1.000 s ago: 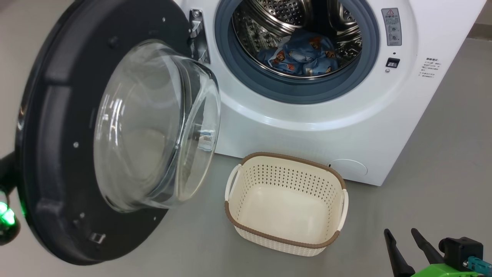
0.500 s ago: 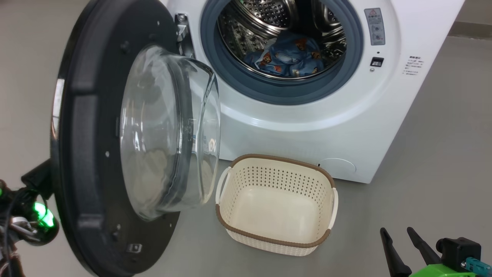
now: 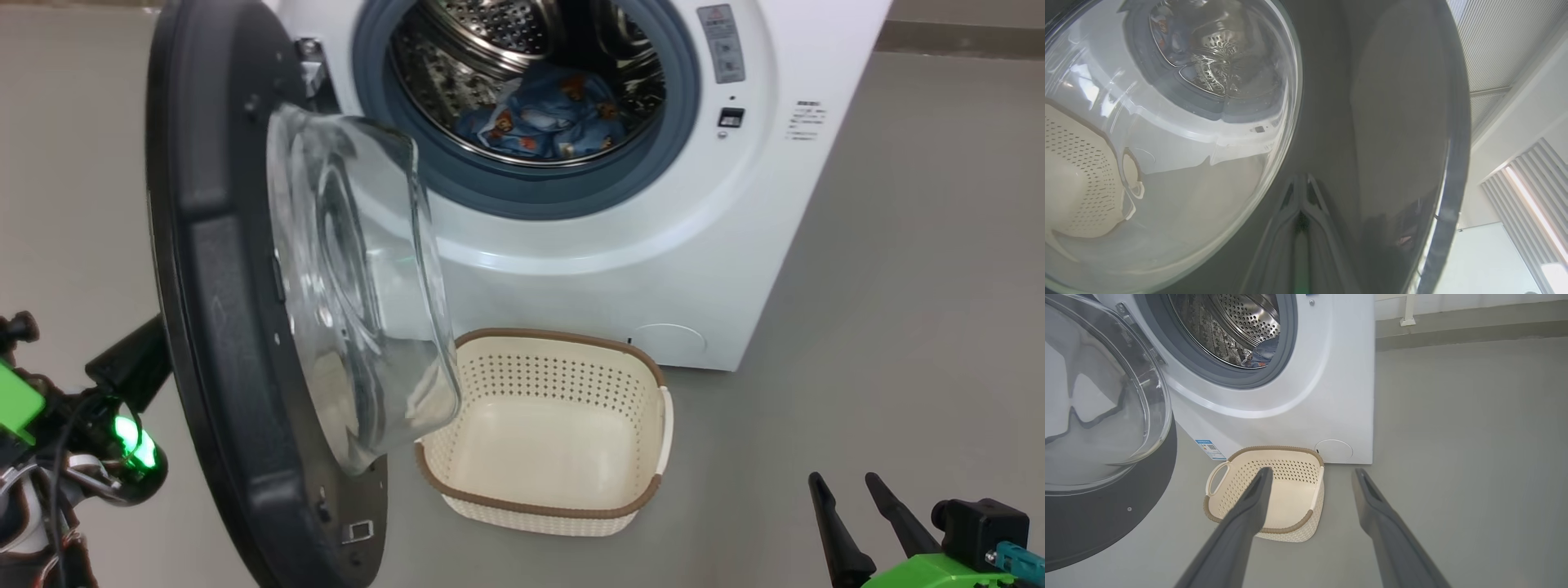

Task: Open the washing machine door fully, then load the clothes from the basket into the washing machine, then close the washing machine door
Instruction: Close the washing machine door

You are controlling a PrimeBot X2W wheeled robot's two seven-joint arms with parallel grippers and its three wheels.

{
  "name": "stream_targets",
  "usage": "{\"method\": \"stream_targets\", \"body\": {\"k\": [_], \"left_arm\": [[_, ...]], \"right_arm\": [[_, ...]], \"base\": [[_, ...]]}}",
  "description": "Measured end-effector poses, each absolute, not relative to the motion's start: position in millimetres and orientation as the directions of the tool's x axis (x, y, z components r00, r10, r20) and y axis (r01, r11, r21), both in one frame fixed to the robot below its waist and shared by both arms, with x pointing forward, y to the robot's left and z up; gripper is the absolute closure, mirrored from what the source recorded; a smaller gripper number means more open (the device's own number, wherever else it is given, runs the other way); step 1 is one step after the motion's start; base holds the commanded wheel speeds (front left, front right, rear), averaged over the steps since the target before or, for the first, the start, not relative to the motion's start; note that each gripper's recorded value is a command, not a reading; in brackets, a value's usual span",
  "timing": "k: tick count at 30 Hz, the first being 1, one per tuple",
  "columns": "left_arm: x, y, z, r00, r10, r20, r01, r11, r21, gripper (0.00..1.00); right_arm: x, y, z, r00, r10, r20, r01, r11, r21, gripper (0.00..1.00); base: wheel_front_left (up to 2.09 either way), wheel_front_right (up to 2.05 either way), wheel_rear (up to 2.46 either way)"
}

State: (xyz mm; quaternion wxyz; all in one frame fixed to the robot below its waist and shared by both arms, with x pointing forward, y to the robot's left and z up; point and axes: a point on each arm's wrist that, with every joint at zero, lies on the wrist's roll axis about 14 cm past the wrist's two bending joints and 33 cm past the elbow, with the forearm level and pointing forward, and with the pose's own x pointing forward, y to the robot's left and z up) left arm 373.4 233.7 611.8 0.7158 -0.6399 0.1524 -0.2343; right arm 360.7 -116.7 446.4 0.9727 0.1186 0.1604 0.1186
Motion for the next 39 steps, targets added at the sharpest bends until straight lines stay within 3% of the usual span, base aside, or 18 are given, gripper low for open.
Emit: {"method": "stream_targets", "body": {"k": [14,39], "left_arm": [[404.7,183.8,609.8,0.783,-0.614,0.105,0.178,0.059,-0.982,1.00],[460.5,84.0,597.0,0.668,-0.722,0.180,0.183,-0.074,-0.980,1.00]], "right_arm": [[350.4,-152.7,445.6,0.947,0.158,-0.279,-0.081,0.959,0.270,0.00],[323.7,-212.4,439.8,0.956,-0.041,-0.289,0.124,0.953,0.276,0.00]], "base": [[0.00,0.00,0.00],[0.00,0.00,0.00]]}}
